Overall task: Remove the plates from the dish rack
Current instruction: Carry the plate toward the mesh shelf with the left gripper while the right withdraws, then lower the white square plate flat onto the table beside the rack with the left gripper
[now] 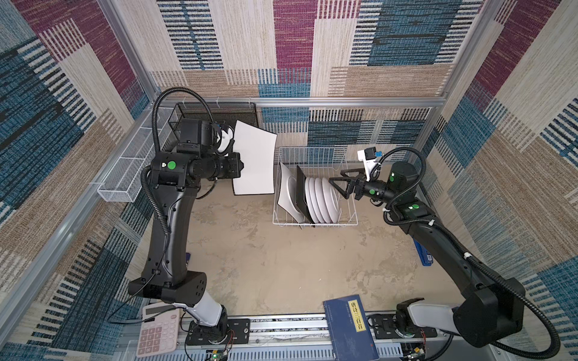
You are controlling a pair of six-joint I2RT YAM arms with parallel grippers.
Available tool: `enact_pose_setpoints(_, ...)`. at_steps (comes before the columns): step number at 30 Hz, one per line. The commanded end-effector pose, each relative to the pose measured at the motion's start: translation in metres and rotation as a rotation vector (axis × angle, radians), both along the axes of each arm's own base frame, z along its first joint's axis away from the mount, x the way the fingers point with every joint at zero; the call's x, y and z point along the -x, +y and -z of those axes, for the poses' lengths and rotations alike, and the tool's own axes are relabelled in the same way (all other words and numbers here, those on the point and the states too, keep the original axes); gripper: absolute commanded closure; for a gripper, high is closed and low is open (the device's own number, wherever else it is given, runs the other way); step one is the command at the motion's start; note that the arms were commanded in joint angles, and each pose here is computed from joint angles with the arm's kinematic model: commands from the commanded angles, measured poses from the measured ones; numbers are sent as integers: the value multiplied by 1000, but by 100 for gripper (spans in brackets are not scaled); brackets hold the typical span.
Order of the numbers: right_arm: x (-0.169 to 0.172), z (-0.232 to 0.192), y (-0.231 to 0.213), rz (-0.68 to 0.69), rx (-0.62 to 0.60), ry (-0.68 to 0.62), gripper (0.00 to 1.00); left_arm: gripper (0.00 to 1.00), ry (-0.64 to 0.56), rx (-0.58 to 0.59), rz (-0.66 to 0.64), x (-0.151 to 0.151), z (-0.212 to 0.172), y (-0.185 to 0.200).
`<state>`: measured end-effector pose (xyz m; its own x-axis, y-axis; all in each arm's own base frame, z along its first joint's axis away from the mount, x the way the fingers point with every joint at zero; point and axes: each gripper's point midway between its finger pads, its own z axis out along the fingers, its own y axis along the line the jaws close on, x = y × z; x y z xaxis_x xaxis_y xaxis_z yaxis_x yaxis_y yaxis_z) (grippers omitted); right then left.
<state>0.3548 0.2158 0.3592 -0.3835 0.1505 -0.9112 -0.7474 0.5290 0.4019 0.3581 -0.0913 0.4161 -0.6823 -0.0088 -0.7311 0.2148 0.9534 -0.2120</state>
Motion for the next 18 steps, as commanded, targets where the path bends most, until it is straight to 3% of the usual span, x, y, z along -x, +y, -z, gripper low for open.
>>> enact_pose_setpoints(1, 4, -9, 6, -7, 42, -92, 1, 100, -53, -141, -69, 1, -7, 31)
enact_pose_setpoints(7, 11, -8, 22, -61, 83, -111, 1, 100, 31, -235, -113, -4, 23, 57)
enact_pose_setpoints(18, 12, 11, 31, -91, 115, -41, 1, 100, 251, -152, -26, -39, 99, 57)
